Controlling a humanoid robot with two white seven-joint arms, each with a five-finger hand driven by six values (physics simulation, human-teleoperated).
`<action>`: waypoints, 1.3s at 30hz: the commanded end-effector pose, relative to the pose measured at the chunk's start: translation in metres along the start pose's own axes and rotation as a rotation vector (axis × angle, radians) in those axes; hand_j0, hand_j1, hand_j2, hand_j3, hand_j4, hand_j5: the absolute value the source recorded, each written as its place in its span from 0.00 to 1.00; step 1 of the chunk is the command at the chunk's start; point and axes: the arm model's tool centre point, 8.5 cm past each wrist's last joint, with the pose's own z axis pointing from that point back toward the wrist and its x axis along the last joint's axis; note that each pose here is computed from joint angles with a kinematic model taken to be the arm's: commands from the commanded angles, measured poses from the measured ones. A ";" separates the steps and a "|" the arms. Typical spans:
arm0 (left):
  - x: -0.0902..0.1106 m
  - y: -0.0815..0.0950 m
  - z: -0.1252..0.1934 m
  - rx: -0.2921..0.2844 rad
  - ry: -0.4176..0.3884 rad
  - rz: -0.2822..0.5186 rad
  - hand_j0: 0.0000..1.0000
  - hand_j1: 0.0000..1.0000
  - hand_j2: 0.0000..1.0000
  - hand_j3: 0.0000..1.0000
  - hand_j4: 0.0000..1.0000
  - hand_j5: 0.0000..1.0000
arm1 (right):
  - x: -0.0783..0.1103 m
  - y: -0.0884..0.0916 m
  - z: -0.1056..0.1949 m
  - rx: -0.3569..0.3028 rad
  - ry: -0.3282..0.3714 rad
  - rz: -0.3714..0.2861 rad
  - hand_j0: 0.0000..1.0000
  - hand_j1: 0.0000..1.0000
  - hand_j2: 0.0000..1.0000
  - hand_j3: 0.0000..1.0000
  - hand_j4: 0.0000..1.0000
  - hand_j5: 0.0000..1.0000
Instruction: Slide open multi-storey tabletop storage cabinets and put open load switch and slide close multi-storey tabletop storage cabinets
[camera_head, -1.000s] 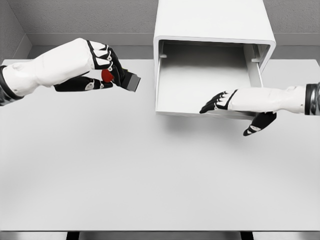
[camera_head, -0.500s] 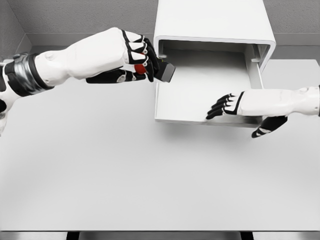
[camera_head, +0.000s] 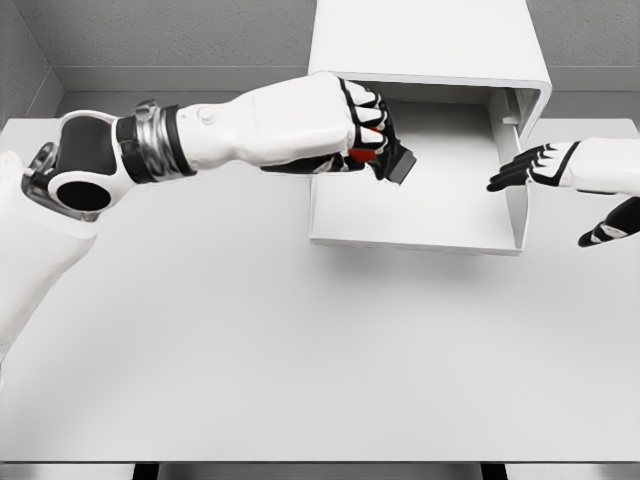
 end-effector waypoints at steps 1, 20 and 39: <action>-0.003 -0.006 -0.006 0.002 0.004 0.024 0.41 0.41 0.41 0.41 0.41 0.41 | -0.001 -0.001 0.001 -0.005 0.003 -0.005 1.00 1.00 1.00 1.00 1.00 1.00; -0.033 -0.037 -0.032 -0.084 0.084 0.050 0.63 0.63 0.63 0.63 0.63 0.63 | -0.016 0.002 -0.005 -0.022 0.020 -0.032 1.00 1.00 1.00 1.00 1.00 1.00; -0.019 -0.021 -0.025 -0.062 0.052 0.006 1.00 1.00 1.00 1.00 1.00 1.00 | -0.005 0.000 -0.007 -0.011 -0.005 -0.011 1.00 1.00 1.00 1.00 1.00 1.00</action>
